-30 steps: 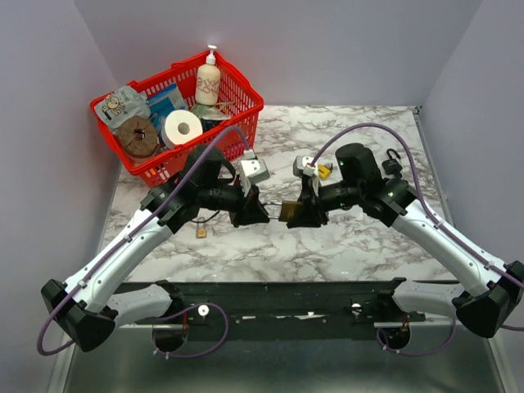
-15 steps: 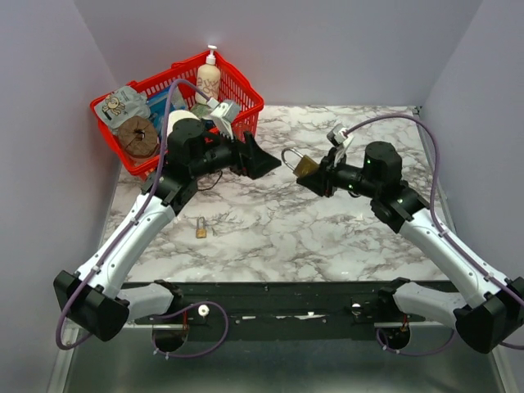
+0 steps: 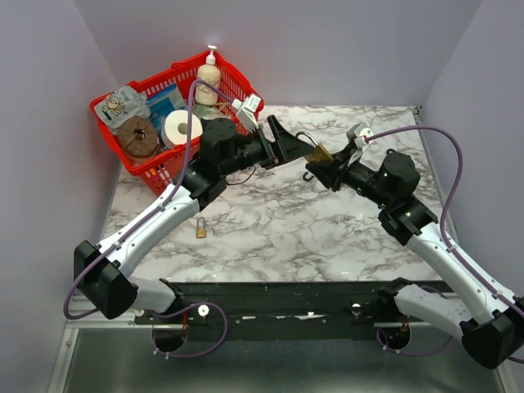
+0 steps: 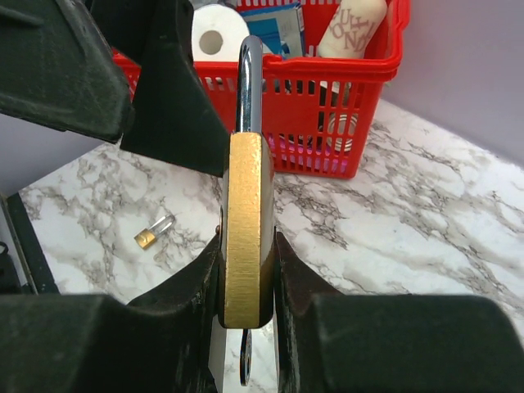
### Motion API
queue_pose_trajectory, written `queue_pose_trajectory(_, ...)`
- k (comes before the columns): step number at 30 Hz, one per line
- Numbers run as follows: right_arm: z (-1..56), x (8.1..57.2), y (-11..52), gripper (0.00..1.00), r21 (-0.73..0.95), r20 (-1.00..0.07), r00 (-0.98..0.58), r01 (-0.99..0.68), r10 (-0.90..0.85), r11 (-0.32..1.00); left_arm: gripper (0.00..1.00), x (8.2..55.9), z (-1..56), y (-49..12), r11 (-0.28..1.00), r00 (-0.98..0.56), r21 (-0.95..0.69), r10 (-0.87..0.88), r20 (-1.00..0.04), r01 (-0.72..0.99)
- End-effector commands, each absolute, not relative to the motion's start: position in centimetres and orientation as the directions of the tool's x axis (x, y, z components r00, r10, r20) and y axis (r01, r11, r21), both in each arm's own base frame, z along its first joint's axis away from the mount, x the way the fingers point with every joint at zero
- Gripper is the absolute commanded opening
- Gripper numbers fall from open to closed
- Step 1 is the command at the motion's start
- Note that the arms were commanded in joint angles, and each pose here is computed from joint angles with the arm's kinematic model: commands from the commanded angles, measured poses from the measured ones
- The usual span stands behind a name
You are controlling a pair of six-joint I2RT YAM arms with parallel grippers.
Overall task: Lock with the key
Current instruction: Lock the lock.
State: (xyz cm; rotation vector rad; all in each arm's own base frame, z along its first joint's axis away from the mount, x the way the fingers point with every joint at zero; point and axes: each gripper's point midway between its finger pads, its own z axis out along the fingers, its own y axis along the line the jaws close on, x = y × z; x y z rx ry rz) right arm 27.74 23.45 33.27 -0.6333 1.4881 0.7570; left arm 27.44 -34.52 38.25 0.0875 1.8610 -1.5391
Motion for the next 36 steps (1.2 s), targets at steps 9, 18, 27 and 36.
queue_pose_trajectory(9,38.5,27.6,23.6,0.01,0.012,-0.98,0.113,-0.783,0.161,0.622,0.99,27.8,37.8,-36.7,0.195,-0.813,-0.932,-0.456,-0.362,0.306)
queue_pose_trajectory(18,37.7,27.8,24.5,0.01,0.0,-0.985,0.107,-0.782,0.134,0.623,0.99,27.1,38.7,-38.2,0.138,-0.828,-0.938,-0.441,-0.345,0.317)
queue_pose_trajectory(27,38.0,28.9,24.6,0.01,-0.024,-0.987,0.124,-0.73,0.098,0.683,0.9,26.9,37.0,-38.7,0.165,-0.847,-0.951,-0.434,-0.308,0.261)
queue_pose_trajectory(36,37.2,28.2,25.4,0.01,-0.017,-0.991,0.101,-0.76,0.092,0.65,0.71,27.3,36.5,-38.7,0.215,-0.832,-0.935,-0.43,-0.351,0.283)
